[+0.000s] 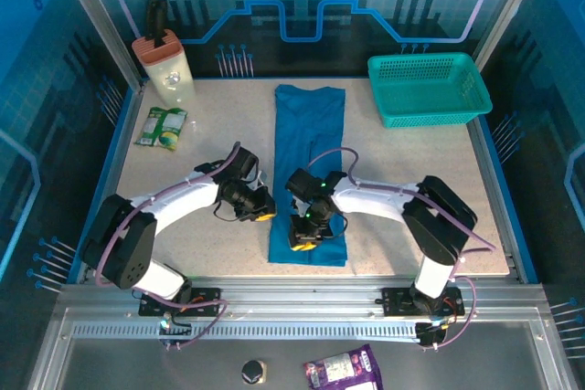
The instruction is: Fold the inside-out t-shirt
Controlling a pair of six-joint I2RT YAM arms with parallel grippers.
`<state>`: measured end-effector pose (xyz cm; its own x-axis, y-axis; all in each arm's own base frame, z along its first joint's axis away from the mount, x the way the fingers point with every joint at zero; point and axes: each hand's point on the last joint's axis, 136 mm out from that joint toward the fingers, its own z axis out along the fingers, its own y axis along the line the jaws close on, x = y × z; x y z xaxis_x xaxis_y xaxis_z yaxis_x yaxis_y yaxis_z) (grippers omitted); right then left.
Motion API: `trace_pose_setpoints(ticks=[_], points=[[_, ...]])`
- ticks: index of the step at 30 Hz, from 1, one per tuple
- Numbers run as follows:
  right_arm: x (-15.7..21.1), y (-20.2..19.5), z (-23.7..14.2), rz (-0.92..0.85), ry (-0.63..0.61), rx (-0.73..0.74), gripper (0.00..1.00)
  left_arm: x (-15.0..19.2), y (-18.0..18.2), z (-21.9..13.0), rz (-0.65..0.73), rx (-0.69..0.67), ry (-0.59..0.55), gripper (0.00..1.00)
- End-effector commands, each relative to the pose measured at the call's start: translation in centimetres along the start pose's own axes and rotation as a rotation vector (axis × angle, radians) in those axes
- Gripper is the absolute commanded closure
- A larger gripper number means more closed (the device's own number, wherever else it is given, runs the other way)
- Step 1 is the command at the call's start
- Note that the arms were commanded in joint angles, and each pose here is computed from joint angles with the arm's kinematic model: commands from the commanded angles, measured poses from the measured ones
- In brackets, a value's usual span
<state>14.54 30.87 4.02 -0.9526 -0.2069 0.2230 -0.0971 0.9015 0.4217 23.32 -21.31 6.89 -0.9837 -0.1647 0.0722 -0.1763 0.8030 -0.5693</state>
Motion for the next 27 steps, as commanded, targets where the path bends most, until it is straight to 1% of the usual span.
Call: trace_pose_setpoints(ticks=[1, 4, 9, 13, 17, 20, 24, 27], points=[[0.3, -2.9, 2.4, 0.046, 0.054, 0.067, 0.78, 1.3, 0.3, -0.2, -0.024, 0.011, 0.017, 0.84], [0.2, -3.1, 2.5, 0.04, 0.053, 0.075, 0.8, 1.8, 0.6, -0.2, -0.026, 0.004, 0.03, 0.84], [-0.7, -1.1, -1.4, 0.004, -0.062, 0.013, 0.77, 2.4, 0.8, -0.3, -0.027, 0.008, 0.034, 0.84], [0.2, -2.3, -2.9, 0.046, -0.084, 0.024, 0.76, 2.6, 0.7, 0.0, -0.028, 0.013, 0.049, 0.84], [1.8, -4.4, -2.7, 0.087, -0.062, 0.072, 0.76, 3.2, 0.9, 0.6, -0.031, 0.008, 0.074, 0.84], [2.2, -3.7, -1.8, 0.066, -0.027, 0.039, 0.73, 3.4, 1.1, 1.0, -0.03, 0.004, 0.088, 0.84], [2.5, -4.3, -0.4, 0.05, 0.008, 0.154, 0.73, 3.4, 1.1, 1.2, -0.027, 0.001, 0.094, 0.84], [2.4, -4.4, 0.2, 0.048, 0.016, 0.195, 0.74, 3.4, 1.1, 1.2, -0.026, -0.002, 0.089, 0.84]])
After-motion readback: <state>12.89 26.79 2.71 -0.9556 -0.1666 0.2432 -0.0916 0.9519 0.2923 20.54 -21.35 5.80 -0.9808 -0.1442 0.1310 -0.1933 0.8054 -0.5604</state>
